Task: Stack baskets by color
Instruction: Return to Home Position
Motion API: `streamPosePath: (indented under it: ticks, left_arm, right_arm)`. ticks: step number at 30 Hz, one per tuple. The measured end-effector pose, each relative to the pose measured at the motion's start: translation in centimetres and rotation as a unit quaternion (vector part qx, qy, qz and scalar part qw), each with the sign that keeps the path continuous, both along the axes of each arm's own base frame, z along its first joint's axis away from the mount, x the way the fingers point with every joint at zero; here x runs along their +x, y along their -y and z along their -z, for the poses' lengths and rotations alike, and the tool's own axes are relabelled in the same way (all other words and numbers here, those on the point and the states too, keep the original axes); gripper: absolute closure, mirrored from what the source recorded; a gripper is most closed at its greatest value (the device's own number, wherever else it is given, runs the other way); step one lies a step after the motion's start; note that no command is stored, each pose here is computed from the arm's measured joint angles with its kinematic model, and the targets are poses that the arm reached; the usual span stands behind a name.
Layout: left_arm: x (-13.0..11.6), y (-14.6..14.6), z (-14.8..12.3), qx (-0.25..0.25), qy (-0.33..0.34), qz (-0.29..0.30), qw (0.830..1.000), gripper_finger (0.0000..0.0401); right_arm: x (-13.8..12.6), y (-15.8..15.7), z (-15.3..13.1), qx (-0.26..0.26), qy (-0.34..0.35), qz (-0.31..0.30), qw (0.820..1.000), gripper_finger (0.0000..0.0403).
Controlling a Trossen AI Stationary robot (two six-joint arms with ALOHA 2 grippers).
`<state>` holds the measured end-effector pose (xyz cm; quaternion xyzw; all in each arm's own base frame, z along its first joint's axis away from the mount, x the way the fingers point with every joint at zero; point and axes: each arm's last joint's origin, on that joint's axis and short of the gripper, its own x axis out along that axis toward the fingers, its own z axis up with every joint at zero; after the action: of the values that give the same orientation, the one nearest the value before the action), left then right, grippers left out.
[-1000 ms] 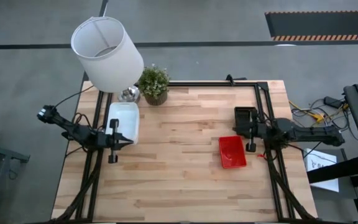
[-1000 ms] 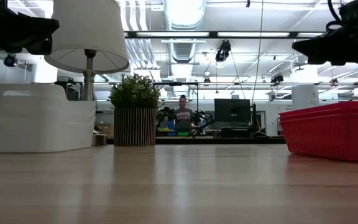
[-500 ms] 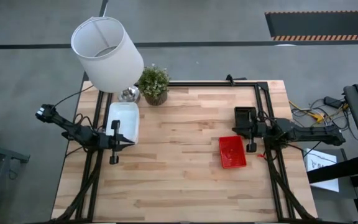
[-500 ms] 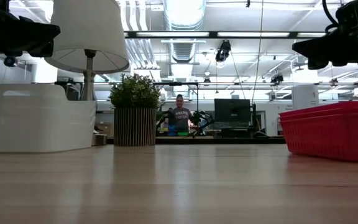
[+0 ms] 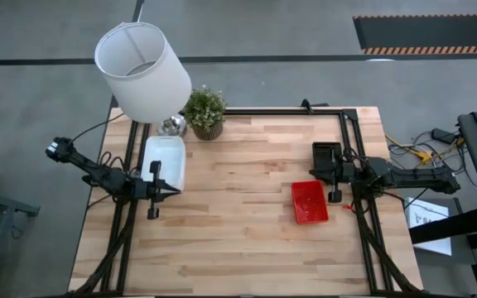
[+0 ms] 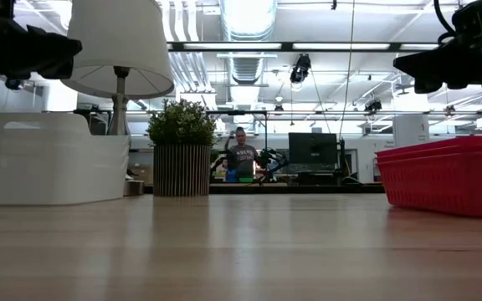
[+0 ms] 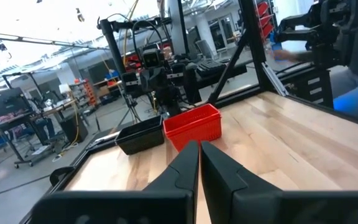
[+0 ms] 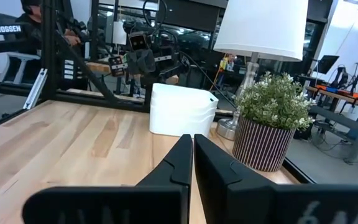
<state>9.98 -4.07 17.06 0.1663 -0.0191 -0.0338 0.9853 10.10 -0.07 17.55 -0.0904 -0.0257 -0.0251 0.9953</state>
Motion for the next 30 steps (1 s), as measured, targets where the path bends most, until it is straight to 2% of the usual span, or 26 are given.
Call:
streamPosePath:
  ticks: [30]
  left_arm:
    - [0.2, 0.11, 0.33, 0.008, -0.015, 0.0, 1.0, 0.0401]
  right_arm:
    - [0.0, 0.0, -0.01, 0.0, 0.0, 0.0, 1.0, 0.0394]
